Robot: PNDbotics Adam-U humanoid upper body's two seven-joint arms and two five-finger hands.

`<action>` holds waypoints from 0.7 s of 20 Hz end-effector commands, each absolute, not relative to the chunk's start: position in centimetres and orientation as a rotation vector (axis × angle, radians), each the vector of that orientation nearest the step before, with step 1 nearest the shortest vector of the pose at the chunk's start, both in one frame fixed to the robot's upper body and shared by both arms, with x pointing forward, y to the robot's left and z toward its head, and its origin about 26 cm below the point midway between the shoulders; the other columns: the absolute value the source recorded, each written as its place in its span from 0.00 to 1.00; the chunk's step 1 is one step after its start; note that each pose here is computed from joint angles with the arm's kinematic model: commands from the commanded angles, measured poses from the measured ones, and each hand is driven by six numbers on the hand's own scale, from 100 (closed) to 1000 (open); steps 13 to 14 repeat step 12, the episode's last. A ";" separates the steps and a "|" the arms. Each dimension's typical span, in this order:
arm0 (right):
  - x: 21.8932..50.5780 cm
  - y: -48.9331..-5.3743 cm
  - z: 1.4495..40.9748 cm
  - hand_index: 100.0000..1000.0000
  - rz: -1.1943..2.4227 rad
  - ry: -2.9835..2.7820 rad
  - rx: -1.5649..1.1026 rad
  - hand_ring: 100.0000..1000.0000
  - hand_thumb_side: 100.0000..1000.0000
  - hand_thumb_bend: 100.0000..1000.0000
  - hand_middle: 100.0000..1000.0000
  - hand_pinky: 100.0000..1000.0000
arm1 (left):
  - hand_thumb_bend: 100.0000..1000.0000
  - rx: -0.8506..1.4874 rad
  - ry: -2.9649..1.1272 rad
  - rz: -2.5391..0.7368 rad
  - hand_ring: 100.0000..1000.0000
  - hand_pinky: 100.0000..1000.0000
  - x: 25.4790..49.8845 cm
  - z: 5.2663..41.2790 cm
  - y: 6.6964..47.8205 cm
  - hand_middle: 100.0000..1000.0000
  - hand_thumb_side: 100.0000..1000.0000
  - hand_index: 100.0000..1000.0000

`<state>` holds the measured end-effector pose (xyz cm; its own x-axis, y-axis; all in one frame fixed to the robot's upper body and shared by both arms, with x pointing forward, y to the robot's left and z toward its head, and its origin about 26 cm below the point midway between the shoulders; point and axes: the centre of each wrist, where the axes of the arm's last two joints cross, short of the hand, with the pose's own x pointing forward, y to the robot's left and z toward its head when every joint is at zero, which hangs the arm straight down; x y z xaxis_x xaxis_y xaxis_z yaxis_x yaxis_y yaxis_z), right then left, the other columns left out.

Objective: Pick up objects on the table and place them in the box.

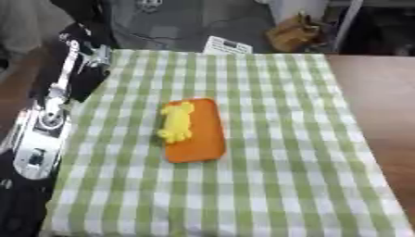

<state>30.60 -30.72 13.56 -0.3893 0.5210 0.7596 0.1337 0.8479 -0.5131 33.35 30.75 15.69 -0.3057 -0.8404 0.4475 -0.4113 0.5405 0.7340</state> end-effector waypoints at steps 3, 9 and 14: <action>30.5 -31.1 14.7 0.82 0.458 -1.982 -0.507 0.52 0.61 0.01 0.52 0.27 | 0.00 1.053 -1.955 -0.616 0.70 0.61 33.3 17.0 31.2 0.76 0.92 0.80; 30.5 -31.2 14.7 0.82 0.460 -1.981 -0.508 0.52 0.60 0.00 0.52 0.27 | 0.00 1.053 -1.954 -0.618 0.70 0.61 33.3 17.0 31.2 0.76 0.92 0.80; 30.5 -31.2 14.7 0.82 0.461 -1.982 -0.508 0.52 0.60 0.00 0.52 0.27 | 0.00 1.054 -1.951 -0.618 0.71 0.61 33.3 17.0 31.3 0.76 0.92 0.80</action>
